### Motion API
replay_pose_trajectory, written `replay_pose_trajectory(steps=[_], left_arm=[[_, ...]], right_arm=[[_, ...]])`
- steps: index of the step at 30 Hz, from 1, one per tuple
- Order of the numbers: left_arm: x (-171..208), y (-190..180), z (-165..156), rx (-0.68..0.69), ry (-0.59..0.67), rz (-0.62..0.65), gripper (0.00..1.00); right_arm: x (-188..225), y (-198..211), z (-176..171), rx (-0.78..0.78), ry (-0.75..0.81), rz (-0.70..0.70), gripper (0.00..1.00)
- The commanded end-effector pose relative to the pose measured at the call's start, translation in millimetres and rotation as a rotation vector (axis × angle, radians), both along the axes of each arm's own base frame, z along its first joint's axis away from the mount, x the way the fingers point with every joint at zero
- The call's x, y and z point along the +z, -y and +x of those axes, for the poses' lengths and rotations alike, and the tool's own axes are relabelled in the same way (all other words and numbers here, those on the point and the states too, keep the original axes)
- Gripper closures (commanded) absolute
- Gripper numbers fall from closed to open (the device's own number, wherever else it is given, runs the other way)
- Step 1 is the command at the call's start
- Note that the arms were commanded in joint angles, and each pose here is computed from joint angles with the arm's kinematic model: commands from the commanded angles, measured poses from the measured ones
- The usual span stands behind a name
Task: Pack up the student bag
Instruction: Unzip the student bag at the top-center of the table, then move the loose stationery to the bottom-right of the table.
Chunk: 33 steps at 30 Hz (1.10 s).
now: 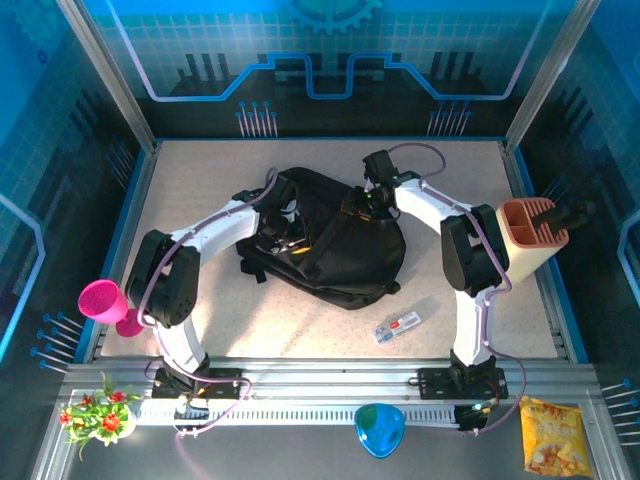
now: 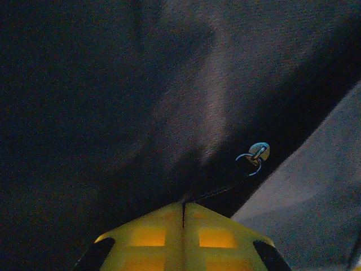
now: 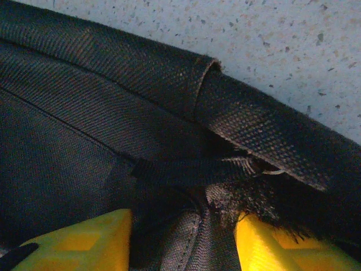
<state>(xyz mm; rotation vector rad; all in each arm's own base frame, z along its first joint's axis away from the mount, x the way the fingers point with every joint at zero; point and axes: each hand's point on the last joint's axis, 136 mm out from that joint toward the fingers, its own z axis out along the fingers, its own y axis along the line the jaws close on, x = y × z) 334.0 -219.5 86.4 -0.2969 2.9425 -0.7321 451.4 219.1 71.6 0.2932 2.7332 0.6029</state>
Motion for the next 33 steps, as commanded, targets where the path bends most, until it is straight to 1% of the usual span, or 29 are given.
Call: replay_pose_trajectory(steps=[1,6,9,11,12,13,16,17,19,21,24,28,31,33], left_arm=[[9,-24,-33,-0.023,-0.05,0.094,1.0],[10,-45,-67,-0.017,-0.111,0.155,1.0],[13,-51,-71,-0.009,-0.095,0.17,1.0],[19,-52,-65,-0.003,-0.065,0.171,1.0],[24,-50,-59,0.0,-0.04,0.166,0.93],[30,-48,-52,0.006,-0.01,0.159,0.81],[55,-41,-29,0.008,0.096,0.128,0.54],[63,-40,-23,0.011,0.126,0.125,0.48],[78,-42,-10,0.018,0.202,0.127,0.39],[87,-44,-1,0.021,0.261,0.123,0.34],[94,-49,12,0.031,0.321,0.126,0.25],[101,-51,28,0.028,0.387,0.133,0.17],[107,-50,37,0.022,0.433,0.134,0.12],[109,-50,40,0.014,0.453,0.135,0.08]], right_arm=[[-14,19,5,-0.056,-0.033,-0.079,0.49],[-14,17,14,-0.044,-0.012,-0.08,0.49],[-4,8,25,-0.01,0.04,-0.046,0.49],[6,0,34,0.02,0.088,-0.02,0.49],[13,-3,38,0.036,0.111,-0.007,0.49],[23,-6,42,0.051,0.133,0.007,0.48],[58,-8,39,0.072,0.193,0.03,0.46],[70,-6,34,0.075,0.207,0.032,0.45],[87,6,13,0.058,0.212,0.012,0.39],[96,23,-14,0.02,0.2,-0.014,0.32],[87,55,-64,-0.053,0.125,-0.081,0.26],[69,98,-139,-0.157,0.002,-0.173,0.24],[51,121,-192,-0.222,-0.094,-0.221,0.23],[40,129,-219,-0.256,-0.146,-0.227,0.23]])
